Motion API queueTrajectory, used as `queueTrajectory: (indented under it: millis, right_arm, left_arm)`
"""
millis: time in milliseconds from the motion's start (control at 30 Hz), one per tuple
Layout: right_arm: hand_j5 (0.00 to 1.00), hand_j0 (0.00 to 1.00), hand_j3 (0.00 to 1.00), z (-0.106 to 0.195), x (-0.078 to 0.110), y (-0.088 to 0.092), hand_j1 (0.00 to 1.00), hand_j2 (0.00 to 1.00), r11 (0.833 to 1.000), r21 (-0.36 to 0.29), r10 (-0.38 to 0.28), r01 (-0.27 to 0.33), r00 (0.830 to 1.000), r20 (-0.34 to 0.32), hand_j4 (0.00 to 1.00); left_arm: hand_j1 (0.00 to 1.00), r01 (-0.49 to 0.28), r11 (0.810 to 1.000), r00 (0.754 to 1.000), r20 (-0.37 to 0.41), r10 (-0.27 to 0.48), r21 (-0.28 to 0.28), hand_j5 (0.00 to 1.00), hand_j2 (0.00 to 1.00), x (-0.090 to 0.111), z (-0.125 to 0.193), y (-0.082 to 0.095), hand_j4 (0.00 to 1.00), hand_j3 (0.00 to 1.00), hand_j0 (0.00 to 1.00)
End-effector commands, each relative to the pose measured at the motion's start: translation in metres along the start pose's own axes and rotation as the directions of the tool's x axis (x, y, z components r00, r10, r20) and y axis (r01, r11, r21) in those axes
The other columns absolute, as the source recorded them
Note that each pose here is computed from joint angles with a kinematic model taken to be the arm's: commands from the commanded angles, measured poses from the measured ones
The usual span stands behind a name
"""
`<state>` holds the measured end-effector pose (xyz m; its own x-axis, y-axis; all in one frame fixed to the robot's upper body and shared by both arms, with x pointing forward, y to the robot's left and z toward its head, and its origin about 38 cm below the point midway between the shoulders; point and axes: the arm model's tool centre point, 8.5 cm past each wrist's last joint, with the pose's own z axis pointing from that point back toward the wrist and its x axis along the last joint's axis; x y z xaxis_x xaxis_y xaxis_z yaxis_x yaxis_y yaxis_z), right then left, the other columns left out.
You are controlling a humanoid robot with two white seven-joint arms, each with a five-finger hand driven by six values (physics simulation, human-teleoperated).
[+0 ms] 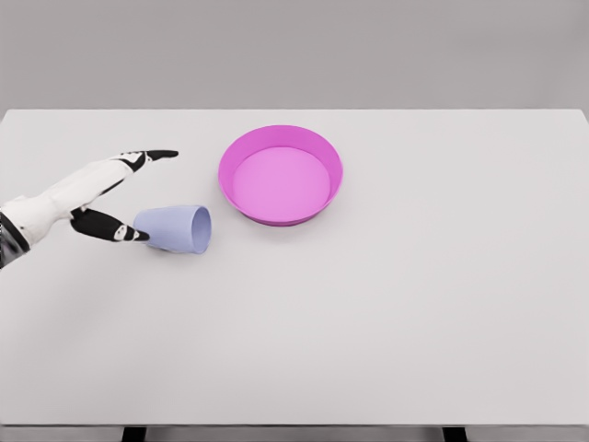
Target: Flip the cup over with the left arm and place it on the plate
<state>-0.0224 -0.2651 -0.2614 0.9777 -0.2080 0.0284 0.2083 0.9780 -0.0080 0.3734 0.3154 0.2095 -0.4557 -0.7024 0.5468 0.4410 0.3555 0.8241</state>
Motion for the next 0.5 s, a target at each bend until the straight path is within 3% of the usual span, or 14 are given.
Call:
queueTrajectory:
  millis: [0,233,467]
  right_arm:
    - [1.00,1.00,1.00,0.000,0.000,0.000,1.00,1.00,1.000,0.000,0.000,0.000,1.000,0.000,1.00]
    - [1.00,1.00,1.00,0.000,0.000,0.000,1.00,1.00,1.000,0.000,0.000,0.000,1.000,0.000,1.00]
    - [1.00,1.00,1.00,0.000,0.000,0.000,1.00,1.00,1.000,0.000,0.000,0.000,1.000,0.000,1.00]
  left_arm:
    - [1.00,-0.057,0.997,0.998,-0.041,0.055,-0.043,1.00,1.00,-0.005,-0.002,-0.017,1.00,1.00,1.00]
    - [1.00,-0.106,0.992,0.991,-0.093,0.100,-0.063,1.00,1.00,-0.002,-0.023,-0.035,1.00,1.00,1.00]
    - [1.00,-0.100,0.992,0.991,-0.096,0.092,-0.080,1.00,1.00,0.000,-0.027,-0.038,1.00,1.00,1.00]
